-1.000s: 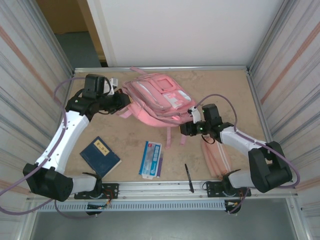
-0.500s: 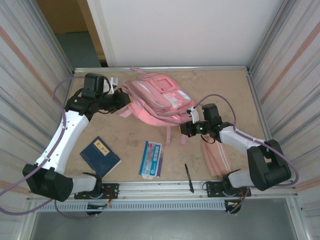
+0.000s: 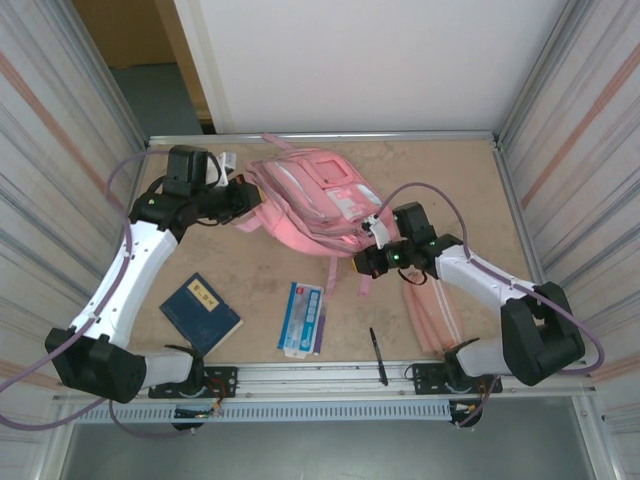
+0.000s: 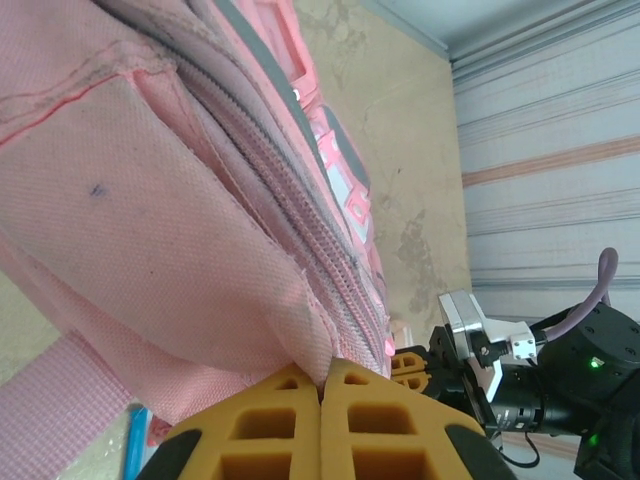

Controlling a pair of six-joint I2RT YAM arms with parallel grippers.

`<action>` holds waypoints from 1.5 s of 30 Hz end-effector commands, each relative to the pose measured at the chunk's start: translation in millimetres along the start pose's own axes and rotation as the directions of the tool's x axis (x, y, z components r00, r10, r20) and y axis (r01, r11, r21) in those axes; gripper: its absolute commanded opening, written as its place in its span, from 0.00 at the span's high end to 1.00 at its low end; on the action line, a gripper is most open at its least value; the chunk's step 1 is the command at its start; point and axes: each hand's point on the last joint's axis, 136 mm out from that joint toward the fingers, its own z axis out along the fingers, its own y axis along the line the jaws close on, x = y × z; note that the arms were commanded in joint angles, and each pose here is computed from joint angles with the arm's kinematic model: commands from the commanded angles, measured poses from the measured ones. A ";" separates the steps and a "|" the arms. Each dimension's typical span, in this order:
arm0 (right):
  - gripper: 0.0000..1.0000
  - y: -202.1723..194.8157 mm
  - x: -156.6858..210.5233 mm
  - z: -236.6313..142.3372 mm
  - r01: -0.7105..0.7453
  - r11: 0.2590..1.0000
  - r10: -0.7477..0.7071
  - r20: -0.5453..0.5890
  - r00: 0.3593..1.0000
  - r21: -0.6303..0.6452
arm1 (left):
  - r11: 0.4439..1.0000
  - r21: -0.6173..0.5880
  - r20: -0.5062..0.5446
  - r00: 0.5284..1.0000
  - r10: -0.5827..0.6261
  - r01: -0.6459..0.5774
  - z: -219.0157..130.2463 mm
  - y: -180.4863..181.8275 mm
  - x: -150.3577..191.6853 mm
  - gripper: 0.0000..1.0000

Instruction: Pack the student bag

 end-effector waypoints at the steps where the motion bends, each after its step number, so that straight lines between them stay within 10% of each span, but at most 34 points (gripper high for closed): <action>1: 1.00 13.0 -5.2 -3.3 0.014 1.000 -0.015 -0.041 0.999 -0.023 | 0.989 0.117 0.058 0.995 0.079 -0.085 -2.9 -25.4 -11.6 1.00; 22: 1.00 31.1 -24.1 32.9 -0.268 0.961 0.242 -0.253 0.937 -0.071 | 1.000 0.016 -0.025 1.000 0.003 -0.002 99.9 32.2 8.9 1.00; 45: 0.96 31.2 -37.0 114.7 -0.199 0.979 0.203 -0.337 0.919 0.047 | 0.991 -0.085 -0.078 0.991 -0.113 0.106 142.4 94.3 45.7 0.98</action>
